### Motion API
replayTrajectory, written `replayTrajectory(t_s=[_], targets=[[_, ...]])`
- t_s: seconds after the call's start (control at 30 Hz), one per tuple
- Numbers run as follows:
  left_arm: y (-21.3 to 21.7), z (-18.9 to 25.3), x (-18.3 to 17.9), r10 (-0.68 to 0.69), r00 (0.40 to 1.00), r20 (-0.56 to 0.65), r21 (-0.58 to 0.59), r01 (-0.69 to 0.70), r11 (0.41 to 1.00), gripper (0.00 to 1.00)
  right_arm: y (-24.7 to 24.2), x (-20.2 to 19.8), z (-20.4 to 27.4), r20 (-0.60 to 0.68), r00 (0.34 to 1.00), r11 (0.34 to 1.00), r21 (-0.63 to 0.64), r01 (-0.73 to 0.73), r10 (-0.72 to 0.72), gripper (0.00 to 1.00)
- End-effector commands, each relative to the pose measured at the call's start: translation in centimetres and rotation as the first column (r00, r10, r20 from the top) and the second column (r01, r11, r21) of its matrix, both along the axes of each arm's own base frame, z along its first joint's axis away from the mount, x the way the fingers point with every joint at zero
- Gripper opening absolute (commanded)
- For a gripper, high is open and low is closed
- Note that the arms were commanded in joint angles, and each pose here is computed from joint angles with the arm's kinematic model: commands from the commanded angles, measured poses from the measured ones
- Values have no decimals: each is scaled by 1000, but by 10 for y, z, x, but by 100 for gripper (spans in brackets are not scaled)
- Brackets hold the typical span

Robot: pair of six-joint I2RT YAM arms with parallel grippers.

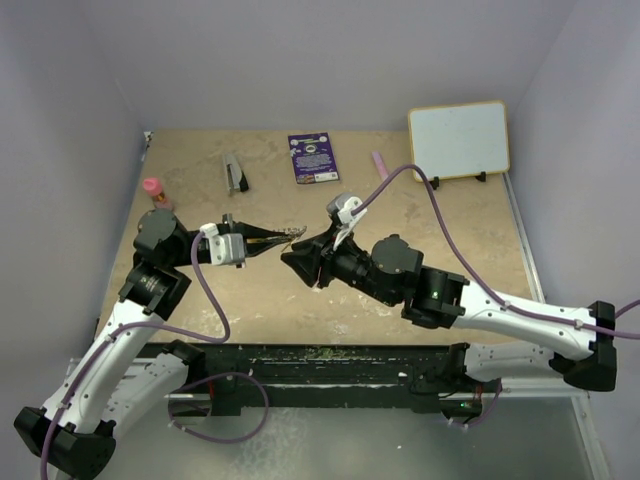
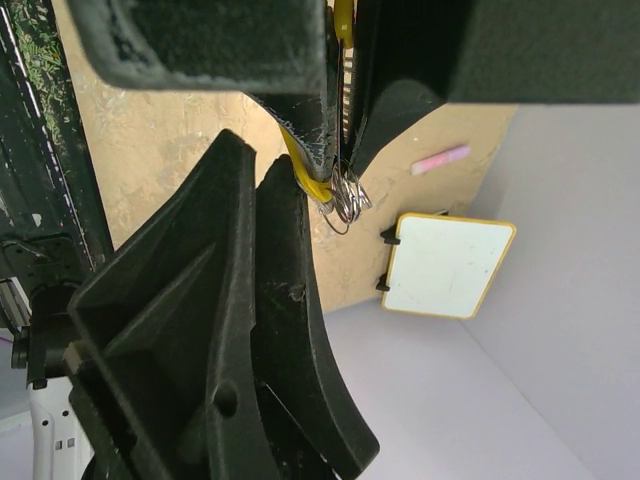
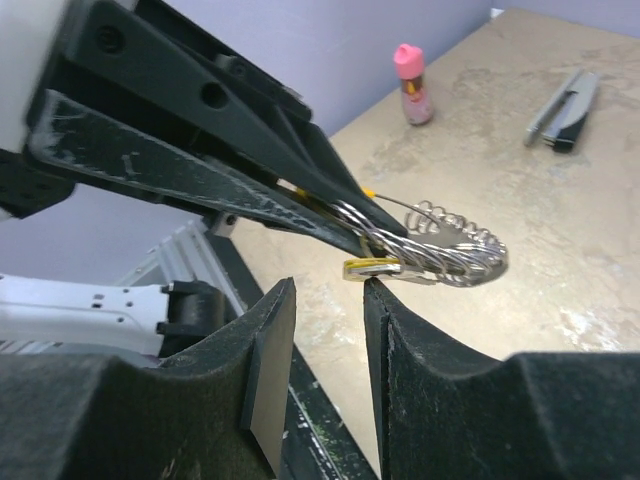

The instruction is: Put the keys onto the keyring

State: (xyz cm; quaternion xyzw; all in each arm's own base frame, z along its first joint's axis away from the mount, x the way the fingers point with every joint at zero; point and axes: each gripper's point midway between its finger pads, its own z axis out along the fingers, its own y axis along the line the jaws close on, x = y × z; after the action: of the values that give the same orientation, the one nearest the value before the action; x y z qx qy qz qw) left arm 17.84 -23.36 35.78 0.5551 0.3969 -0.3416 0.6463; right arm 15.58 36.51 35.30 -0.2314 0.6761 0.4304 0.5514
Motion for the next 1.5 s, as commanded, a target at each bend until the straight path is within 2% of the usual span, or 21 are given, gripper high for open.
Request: replayTrajectory(t_s=[0.0, 0.2, 0.63, 0.73, 0.83, 0.93, 1.07, 1.33, 1.37, 1.4, 1.47], targets=[[0, 12, -4, -9, 999, 46, -16, 10, 1000, 4, -9, 11, 18, 37, 995, 996, 2, 89, -89, 38], [1, 12, -2, 2, 999, 52, -12, -1, 1000, 4, -18, 9, 13, 31, 990, 990, -30, 140, -139, 39], [0, 13, -4, -12, 999, 37, -20, 13, 1000, 4, -7, 13, 18, 80, 983, 984, -53, 170, -165, 37], [0, 14, -5, -19, 999, 35, -21, 19, 1000, 4, -8, 14, 16, 86, 980, 981, -60, 183, -177, 29], [-1, 15, -6, -20, 999, 34, -23, 21, 1000, 4, -10, 16, 15, 89, 978, 979, -64, 193, -187, 13], [-1, 15, -7, -23, 999, 34, -25, 24, 999, 4, -13, 17, 15, 89, 976, 977, -60, 206, -200, 5], [0, 16, -6, -20, 999, 38, -26, 21, 999, 4, -15, 15, 13, 91, 977, 978, -65, 201, -195, 0], [-1, 20, -4, -15, 997, 70, -27, 17, 1000, 4, -6, -2, 7, 77, 994, 989, -119, 83, -74, 0], [-1, 19, -4, -16, 998, 68, -28, 18, 999, 4, -4, -3, 6, 73, 995, 990, -121, 77, -68, 5], [0, 20, -4, -11, 998, 68, -30, 13, 999, 4, -4, -3, 5, 72, 995, 989, -122, 78, -70, 15], [0, 19, -3, -3, 998, 60, -30, 5, 1000, 4, -4, -5, 2, 70, 995, 989, -124, 76, -68, 41]])
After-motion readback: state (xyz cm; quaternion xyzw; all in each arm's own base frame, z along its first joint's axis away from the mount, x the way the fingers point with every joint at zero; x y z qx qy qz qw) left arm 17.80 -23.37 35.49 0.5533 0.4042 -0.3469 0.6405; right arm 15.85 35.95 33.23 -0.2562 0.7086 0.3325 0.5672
